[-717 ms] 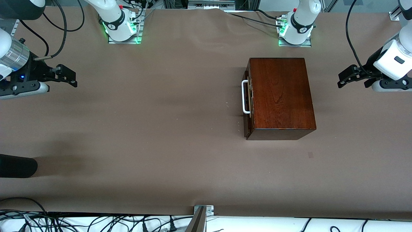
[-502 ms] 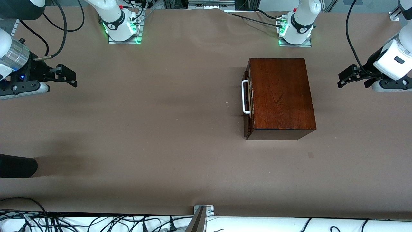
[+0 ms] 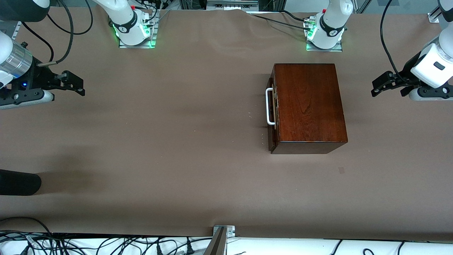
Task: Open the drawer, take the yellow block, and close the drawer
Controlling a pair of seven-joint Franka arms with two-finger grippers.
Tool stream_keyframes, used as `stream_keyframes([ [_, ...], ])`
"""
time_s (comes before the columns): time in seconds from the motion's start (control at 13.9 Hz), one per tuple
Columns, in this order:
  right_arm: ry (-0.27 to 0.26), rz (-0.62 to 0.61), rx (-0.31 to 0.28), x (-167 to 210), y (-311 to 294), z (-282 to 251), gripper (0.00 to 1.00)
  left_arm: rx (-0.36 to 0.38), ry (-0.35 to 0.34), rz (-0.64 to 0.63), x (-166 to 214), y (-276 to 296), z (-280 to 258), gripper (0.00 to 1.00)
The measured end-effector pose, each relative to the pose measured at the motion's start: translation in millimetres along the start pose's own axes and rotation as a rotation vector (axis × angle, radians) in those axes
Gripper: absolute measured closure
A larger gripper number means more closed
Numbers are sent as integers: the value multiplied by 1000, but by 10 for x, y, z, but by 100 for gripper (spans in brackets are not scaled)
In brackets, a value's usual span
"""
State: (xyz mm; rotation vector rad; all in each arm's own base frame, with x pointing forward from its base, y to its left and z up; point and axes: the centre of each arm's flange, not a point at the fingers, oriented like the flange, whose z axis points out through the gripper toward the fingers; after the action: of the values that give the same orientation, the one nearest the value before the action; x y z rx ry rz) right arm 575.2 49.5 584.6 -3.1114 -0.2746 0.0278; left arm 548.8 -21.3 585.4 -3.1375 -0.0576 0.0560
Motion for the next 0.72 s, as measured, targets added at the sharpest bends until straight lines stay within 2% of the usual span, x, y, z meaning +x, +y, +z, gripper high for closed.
stream_keyframes([
  [0.72, 0, 0, 0, 0, 0, 0, 0, 1, -14, 0, -15, 1, 11, 0],
])
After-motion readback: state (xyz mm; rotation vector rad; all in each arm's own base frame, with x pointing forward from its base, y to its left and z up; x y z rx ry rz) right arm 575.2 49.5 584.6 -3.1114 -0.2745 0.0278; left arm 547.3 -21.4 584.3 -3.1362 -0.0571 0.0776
